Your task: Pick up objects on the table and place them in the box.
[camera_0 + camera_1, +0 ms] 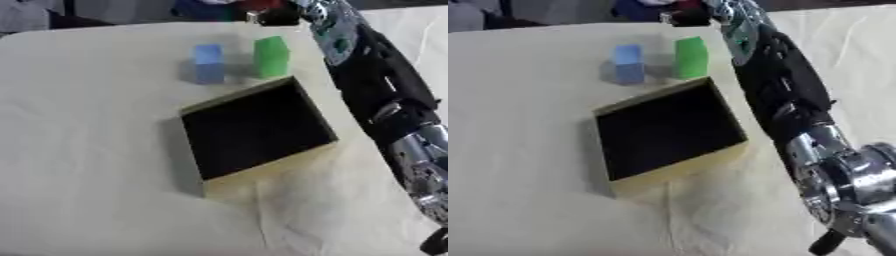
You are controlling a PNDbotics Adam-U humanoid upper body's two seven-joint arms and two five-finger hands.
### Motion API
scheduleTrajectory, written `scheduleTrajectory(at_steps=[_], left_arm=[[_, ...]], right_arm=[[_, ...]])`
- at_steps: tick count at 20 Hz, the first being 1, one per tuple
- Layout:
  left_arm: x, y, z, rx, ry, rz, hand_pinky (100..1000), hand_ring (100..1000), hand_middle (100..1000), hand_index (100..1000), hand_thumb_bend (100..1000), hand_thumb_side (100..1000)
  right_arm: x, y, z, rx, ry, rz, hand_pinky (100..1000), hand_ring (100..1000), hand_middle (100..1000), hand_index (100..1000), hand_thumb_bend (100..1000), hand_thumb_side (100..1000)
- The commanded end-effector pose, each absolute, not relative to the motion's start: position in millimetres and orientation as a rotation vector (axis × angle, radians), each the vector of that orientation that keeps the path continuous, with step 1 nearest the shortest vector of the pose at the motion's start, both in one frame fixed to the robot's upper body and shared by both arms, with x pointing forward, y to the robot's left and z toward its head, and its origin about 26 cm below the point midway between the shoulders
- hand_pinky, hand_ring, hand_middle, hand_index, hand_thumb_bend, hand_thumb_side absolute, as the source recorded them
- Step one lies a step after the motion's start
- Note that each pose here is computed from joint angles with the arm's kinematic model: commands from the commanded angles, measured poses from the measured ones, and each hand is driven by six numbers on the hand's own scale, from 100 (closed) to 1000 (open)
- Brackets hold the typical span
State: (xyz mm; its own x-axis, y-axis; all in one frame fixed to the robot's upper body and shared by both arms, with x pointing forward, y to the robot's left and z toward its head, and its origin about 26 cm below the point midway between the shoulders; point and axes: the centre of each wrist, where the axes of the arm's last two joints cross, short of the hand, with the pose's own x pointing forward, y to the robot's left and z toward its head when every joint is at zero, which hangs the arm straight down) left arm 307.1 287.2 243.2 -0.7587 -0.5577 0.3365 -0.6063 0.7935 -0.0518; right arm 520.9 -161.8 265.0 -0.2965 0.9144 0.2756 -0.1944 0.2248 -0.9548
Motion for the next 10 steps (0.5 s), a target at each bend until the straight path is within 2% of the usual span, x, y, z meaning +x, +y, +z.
scheduleTrajectory(at_steps=[1,3,4,10], left_arm=[[303,288,251,0.902,-2.709,0.212,771,673,718,884,235,739],[303,288,251,0.903,-2.708,0.211,771,673,718,884,233,738],[303,288,251,0.904,-2.708,0.211,771,673,717,884,233,738],[303,289,251,0.907,-2.707,0.207,770,672,716,883,228,731]], right_arm=[[519,-165,293,-0.793,-1.383,1.388,940,1000,951,1000,439,736],[518,-164,297,-0.822,-1.309,1.457,937,1000,957,1000,438,709],[518,-163,299,-0.839,-1.272,1.491,936,1000,960,1000,470,676],[513,-162,314,-0.983,-1.066,1.669,925,1000,985,1000,553,651]])
